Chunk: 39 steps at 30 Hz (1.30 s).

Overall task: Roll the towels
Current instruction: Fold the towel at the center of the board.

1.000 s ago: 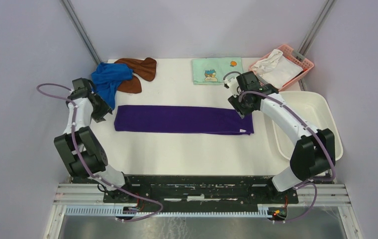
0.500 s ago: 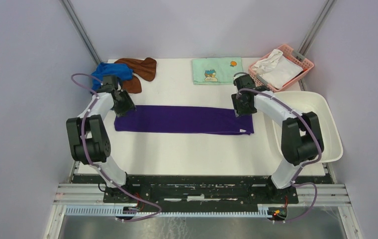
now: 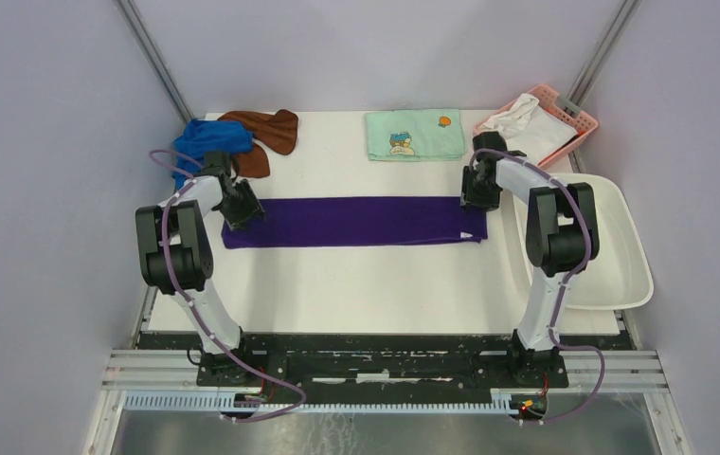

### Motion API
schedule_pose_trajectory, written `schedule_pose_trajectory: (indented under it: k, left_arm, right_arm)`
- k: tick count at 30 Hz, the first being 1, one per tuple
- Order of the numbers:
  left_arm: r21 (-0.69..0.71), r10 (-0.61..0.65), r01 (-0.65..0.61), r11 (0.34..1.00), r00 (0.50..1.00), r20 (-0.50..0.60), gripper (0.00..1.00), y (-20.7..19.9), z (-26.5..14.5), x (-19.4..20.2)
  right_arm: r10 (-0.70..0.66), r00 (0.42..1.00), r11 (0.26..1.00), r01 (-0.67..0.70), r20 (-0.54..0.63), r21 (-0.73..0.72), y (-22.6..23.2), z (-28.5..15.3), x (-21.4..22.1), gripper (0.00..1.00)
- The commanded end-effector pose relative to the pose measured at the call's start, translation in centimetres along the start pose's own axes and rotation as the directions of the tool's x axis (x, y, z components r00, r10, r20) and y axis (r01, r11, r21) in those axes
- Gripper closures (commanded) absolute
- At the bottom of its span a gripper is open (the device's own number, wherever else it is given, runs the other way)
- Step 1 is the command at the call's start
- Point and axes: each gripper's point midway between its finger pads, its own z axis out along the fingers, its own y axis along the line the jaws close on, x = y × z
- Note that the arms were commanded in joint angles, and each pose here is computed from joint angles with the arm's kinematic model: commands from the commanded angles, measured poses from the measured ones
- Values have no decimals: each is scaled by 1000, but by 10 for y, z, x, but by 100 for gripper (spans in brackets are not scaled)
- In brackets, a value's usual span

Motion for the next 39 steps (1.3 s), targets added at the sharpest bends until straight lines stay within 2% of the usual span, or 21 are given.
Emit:
schedule_pose_trajectory:
  k: [1, 6, 10, 15, 23, 32, 39]
  left_arm:
    - [43, -34, 36, 998, 998, -49, 43, -6, 16, 13]
    - [96, -34, 31, 995, 999, 27, 40, -19, -12, -1]
    - [124, -39, 22, 992, 991, 132, 36, -27, -48, -18]
    - [121, -74, 50, 991, 977, 198, 31, -15, -71, -14]
    - [56, -146, 137, 989, 961, 236, 28, 33, -76, 8]
    - [37, -153, 149, 988, 949, 275, 26, 40, -79, 7]
    - [50, -154, 146, 988, 950, 273, 27, 38, -78, 8]
  right_arm:
    - [36, 998, 999, -36, 48, 8, -9, 6, -32, 43]
    - [28, 995, 995, -19, 95, -94, 7, -27, -53, 41]
    - [71, 989, 987, -51, 127, -156, 13, -59, -45, 40]
    - [163, 979, 983, -150, 124, -109, -1, -75, -15, 43]
    - [326, 934, 944, -329, 143, -2, -25, -61, 26, 44]
    - [549, 800, 834, -543, 244, -95, -21, -43, 22, 45]
    - [636, 705, 765, -631, 315, -131, -29, -42, 24, 45]
